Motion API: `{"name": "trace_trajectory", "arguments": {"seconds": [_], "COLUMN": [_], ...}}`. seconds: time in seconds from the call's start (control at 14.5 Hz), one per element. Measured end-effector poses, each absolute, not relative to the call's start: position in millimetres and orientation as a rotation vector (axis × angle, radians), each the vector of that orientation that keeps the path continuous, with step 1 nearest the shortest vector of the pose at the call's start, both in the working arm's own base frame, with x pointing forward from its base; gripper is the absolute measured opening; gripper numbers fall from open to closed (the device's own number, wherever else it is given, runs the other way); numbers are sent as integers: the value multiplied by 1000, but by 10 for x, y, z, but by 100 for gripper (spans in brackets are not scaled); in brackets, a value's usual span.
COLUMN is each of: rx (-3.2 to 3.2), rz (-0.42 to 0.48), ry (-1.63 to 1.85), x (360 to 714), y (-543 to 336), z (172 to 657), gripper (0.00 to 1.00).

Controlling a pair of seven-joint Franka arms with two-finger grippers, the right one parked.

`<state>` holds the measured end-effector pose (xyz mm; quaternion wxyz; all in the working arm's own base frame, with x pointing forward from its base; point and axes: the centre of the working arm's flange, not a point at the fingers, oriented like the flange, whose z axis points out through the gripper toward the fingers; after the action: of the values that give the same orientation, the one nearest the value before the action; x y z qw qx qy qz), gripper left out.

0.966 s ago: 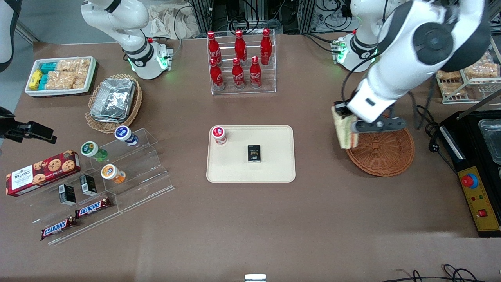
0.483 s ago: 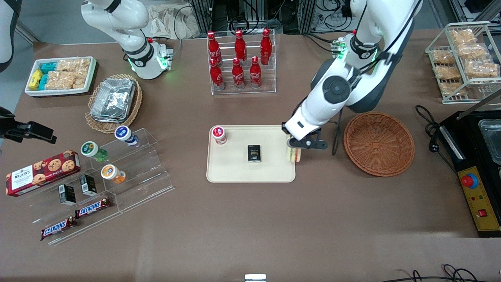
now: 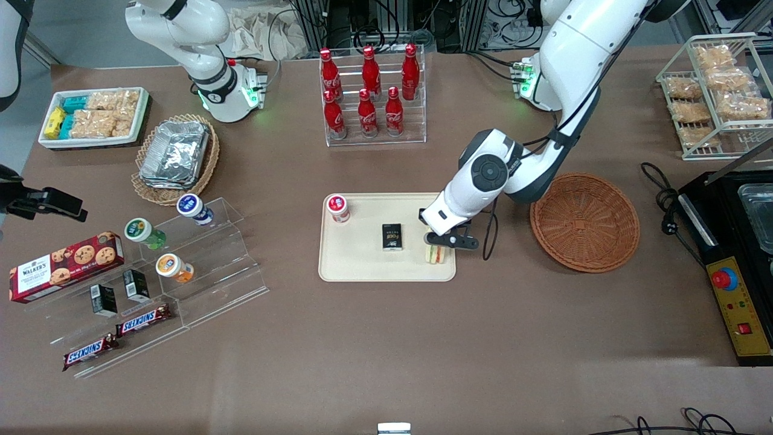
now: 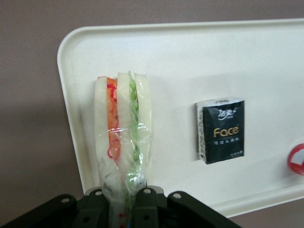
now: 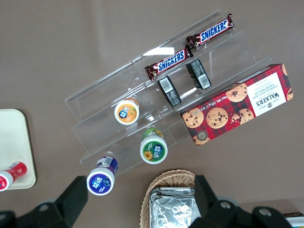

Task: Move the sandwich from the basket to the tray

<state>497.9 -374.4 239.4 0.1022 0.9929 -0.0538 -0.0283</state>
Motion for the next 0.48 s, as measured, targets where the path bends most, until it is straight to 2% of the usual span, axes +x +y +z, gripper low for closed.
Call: {"name": "trace_trajectory", "arguments": {"seconds": [0.07,0.14,0.48], "rx": [2938,2943,2935], "rz": [-88,-87,-36], "ry": [-166,-175,-114], "x": [4970,4970,5105], "y": [-3747,-3746,-3768], "z": [2351,2332,2484], "gripper": [19,24,71]}}
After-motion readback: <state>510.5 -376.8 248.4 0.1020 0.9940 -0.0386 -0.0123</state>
